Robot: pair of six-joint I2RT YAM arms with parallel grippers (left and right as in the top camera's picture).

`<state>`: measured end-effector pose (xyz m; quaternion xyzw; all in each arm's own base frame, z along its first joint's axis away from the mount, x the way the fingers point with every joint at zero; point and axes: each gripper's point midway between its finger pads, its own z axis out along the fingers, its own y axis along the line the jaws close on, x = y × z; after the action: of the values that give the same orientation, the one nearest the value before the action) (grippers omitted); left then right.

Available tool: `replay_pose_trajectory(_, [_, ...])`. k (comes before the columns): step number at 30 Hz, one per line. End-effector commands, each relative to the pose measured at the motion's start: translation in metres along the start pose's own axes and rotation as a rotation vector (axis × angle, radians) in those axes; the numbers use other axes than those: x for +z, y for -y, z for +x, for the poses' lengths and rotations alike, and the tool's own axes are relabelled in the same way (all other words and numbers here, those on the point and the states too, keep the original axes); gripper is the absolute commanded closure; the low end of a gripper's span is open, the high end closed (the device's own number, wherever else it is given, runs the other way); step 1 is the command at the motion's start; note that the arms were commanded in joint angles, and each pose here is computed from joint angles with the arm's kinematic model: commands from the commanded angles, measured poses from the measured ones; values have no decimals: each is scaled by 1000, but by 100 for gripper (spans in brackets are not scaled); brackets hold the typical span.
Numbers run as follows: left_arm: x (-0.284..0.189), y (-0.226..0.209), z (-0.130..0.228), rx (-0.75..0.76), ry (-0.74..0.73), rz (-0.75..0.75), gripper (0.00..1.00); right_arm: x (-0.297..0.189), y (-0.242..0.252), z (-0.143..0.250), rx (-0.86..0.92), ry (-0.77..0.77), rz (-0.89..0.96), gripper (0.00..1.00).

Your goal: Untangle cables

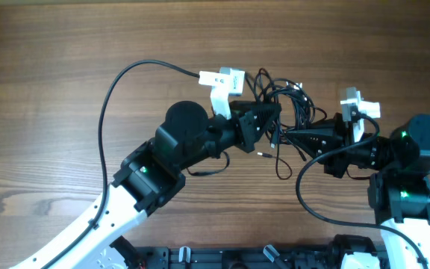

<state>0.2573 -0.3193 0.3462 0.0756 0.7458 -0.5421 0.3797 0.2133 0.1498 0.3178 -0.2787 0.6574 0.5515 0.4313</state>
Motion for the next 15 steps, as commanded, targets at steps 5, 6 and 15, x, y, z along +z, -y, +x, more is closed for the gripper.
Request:
replay_pose_trajectory(5, [-14,3,-69,-19,322,-47,96,-2,-27,10,-54,-55,-143,96])
replay_pose_trajectory(6, [-14,2,-70,-20,329,-53,96,-2,-29,11,-59,-59,-156,96])
replay_pose_trajectory(15, [-17,-10,-76,-28,370,-117,96,-4,-38,14,-109,-75,-212,96])
